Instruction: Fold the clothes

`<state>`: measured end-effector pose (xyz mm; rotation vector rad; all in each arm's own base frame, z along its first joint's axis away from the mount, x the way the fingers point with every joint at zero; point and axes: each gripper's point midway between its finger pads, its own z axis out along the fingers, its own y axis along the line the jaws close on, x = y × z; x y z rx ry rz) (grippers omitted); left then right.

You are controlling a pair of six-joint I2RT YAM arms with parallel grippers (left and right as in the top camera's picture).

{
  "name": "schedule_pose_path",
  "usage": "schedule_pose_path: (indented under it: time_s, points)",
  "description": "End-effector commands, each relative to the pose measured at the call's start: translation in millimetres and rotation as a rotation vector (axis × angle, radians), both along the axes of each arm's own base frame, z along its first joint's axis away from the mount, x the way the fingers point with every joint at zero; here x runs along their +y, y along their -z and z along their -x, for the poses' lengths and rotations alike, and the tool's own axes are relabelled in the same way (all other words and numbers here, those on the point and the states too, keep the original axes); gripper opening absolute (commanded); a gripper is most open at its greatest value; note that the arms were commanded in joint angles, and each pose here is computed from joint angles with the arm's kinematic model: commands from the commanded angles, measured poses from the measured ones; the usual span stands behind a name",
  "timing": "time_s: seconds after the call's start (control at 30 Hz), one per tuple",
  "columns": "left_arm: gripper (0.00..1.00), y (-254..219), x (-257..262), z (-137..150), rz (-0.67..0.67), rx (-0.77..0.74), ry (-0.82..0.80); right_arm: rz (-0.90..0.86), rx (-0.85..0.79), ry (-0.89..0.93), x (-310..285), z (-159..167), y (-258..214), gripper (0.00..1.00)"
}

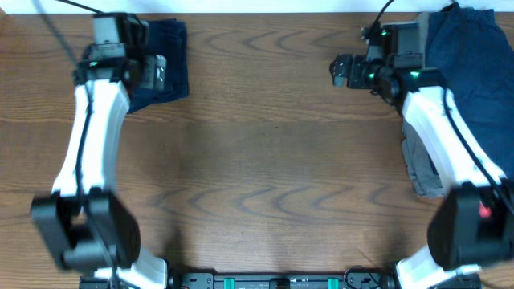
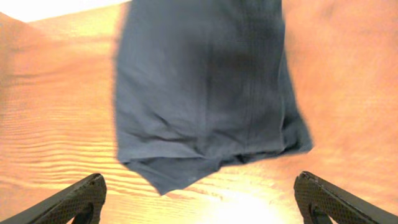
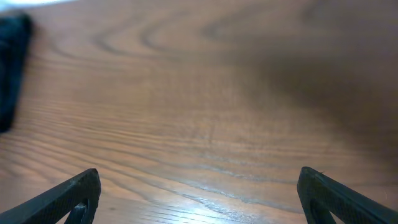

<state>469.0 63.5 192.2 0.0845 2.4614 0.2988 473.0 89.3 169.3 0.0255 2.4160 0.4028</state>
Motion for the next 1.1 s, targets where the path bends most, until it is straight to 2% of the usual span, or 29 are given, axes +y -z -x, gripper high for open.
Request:
schedule_pose_path:
  time_s: [0.0, 0.17, 0.4, 0.57, 0.83, 1.07]
  points:
    - [0.98, -28, 1, 7, 0.075, -0.08, -0.11, 0.011, -0.129, -0.044, 5, 16, -61, 0.99]
    - [0.98, -36, 1, 9, 0.076, -0.099, -0.112, -0.028, -0.213, -0.076, 8, 50, -116, 0.99]
    - [0.98, -35, 1, 9, 0.077, -0.096, -0.112, -0.075, -0.441, -0.105, 6, 117, -212, 0.99]
    - [0.98, -35, 1, 9, 0.076, -0.096, -0.113, -0.084, -0.584, -0.106, 1, 161, -259, 0.99]
    - [0.98, -35, 1, 9, 0.077, -0.096, -0.112, -0.005, -0.602, -0.079, -17, 212, -264, 0.99]
    - [0.98, -35, 1, 9, 0.077, -0.096, -0.112, 0.216, -0.6, -0.183, -24, 217, -243, 0.99]
